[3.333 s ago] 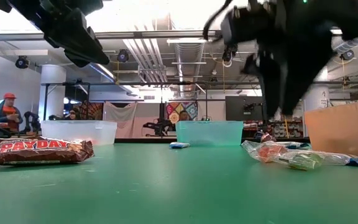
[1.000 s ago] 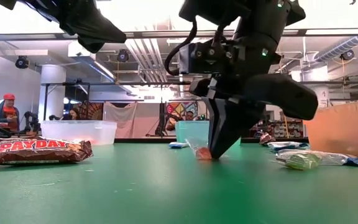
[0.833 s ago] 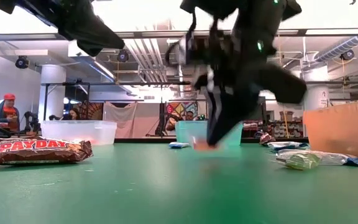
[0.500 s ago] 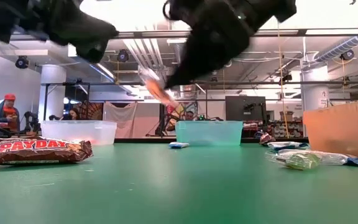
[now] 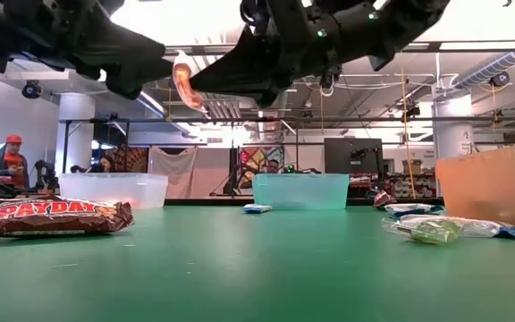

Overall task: Sort candy by brand, put in halloween buckets
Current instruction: Put the orange gummy into the white bin

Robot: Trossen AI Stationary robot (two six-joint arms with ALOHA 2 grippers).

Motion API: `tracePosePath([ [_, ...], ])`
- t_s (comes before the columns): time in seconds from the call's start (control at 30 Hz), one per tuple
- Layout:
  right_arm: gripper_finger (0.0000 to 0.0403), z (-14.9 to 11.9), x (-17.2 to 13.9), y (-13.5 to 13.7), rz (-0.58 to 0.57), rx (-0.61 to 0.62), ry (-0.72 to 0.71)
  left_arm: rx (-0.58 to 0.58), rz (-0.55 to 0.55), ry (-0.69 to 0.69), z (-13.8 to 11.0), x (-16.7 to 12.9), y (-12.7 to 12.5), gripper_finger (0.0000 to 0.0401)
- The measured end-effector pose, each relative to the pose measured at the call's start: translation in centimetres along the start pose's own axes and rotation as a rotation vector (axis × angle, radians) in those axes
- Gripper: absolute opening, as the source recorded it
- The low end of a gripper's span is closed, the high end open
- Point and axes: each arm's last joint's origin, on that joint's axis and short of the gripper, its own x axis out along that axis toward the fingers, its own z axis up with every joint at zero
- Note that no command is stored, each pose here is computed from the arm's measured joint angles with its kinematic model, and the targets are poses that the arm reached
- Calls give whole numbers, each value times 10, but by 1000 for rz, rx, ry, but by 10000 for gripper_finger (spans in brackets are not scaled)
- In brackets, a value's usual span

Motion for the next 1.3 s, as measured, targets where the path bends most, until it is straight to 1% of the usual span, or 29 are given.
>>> tracePosePath([
  [0.1, 9, 4, 1, -6, 49, 35, 6, 28, -4, -13, 5, 1, -1, 192],
  [0.23, 9, 7, 2, -9, 42, 39, 1, 65, -64, -30, 11, 3, -3, 193],
  [0.37, 9, 9, 2, -10, 55, 42, -5, 103, -69, -23, 11, 6, -4, 183],
  [0.5, 9, 8, 2, -10, 60, 45, -4, 133, -67, 5, 9, 16, -6, 167],
  [0.6, 9, 8, 2, -10, 60, 51, -3, 147, -39, 26, 7, 25, -8, 157],
  [0.67, 9, 8, 2, -10, 60, 50, -1, 167, -31, 14, 8, 30, -9, 150],
  [0.73, 9, 8, 2, -10, 60, 50, -1, 192, -30, 1, 8, 34, -10, 135],
  [0.8, 9, 8, 2, -10, 60, 51, 2, 201, -29, -5, 8, 37, -11, 109],
  [0.97, 9, 7, 2, -9, 60, 53, 10, 192, -28, -1, 6, 38, -11, 18],
  [1.03, 11, 7, 2, -9, 61, 84, 11, 183, -28, -3, 6, 38, -11, 10],
  [1.1, 19, 7, 2, -9, 67, 116, 11, 181, -26, -7, 7, 37, -11, 9],
  [1.17, 37, 7, 2, -9, 67, 143, 10, 179, -22, -14, 9, 36, -10, 3],
  [1.3, 90, 9, 1, -10, 56, 191, 9, 162, -11, -19, 13, 33, -7, 1],
])
